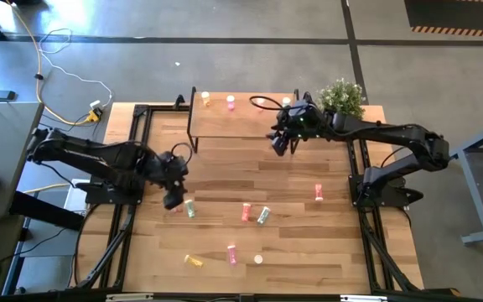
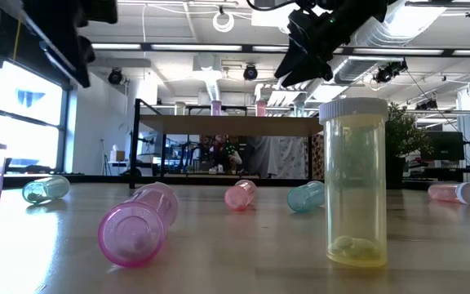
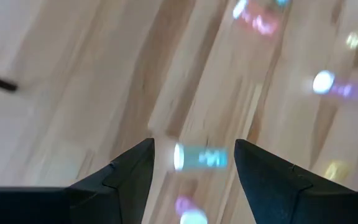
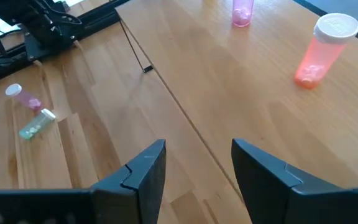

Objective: Pick and place medicine bottles onto shelf by color
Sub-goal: Put the top purple pill bottle on the shelf aligned with other purple pill bottles

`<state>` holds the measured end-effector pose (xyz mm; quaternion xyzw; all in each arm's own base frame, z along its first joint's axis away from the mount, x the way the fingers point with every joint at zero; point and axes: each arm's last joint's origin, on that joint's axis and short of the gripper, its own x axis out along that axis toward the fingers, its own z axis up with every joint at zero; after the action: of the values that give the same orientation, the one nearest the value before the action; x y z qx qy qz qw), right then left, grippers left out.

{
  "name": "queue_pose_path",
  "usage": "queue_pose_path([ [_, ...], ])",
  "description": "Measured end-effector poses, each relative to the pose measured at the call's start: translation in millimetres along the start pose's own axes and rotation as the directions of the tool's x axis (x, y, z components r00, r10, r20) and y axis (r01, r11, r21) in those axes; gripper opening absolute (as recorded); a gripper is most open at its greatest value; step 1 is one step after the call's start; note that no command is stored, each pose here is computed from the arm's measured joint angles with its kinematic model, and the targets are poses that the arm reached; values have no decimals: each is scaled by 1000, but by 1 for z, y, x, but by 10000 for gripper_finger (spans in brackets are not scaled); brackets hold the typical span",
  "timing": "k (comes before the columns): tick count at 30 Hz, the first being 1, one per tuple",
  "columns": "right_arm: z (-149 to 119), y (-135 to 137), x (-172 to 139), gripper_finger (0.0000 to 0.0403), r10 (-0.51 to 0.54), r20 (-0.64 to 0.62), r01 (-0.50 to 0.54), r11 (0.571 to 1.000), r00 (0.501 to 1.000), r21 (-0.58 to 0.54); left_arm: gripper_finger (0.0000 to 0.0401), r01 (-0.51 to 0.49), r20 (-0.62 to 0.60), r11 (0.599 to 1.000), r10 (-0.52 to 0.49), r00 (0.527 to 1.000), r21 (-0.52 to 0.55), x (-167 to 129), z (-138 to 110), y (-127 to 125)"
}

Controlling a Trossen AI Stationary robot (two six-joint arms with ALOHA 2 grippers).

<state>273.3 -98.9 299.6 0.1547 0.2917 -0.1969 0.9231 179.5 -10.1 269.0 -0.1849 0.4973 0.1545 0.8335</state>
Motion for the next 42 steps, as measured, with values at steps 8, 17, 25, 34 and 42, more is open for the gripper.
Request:
queue_pose_path([
  [8,1,-4,0,174,-6,-1,6,999,1000,-33,213,-44,-94,998,48,994,42,-5,-25,-14],
  [17,1,-4,0,174,-6,-1,5,999,1000,-33,212,-63,-165,998,59,984,-19,8,-55,-23],
  [25,1,-4,0,174,-6,-2,6,999,1000,-50,206,-84,-123,994,75,990,-72,25,-70,-27],
  [34,1,-4,0,174,-5,-2,5,998,1000,-56,207,-91,-119,989,77,990,-117,43,-80,-22],
  [42,0,-4,0,174,-6,-2,6,998,1000,-56,207,-95,-106,984,80,991,-150,52,-86,-19],
])
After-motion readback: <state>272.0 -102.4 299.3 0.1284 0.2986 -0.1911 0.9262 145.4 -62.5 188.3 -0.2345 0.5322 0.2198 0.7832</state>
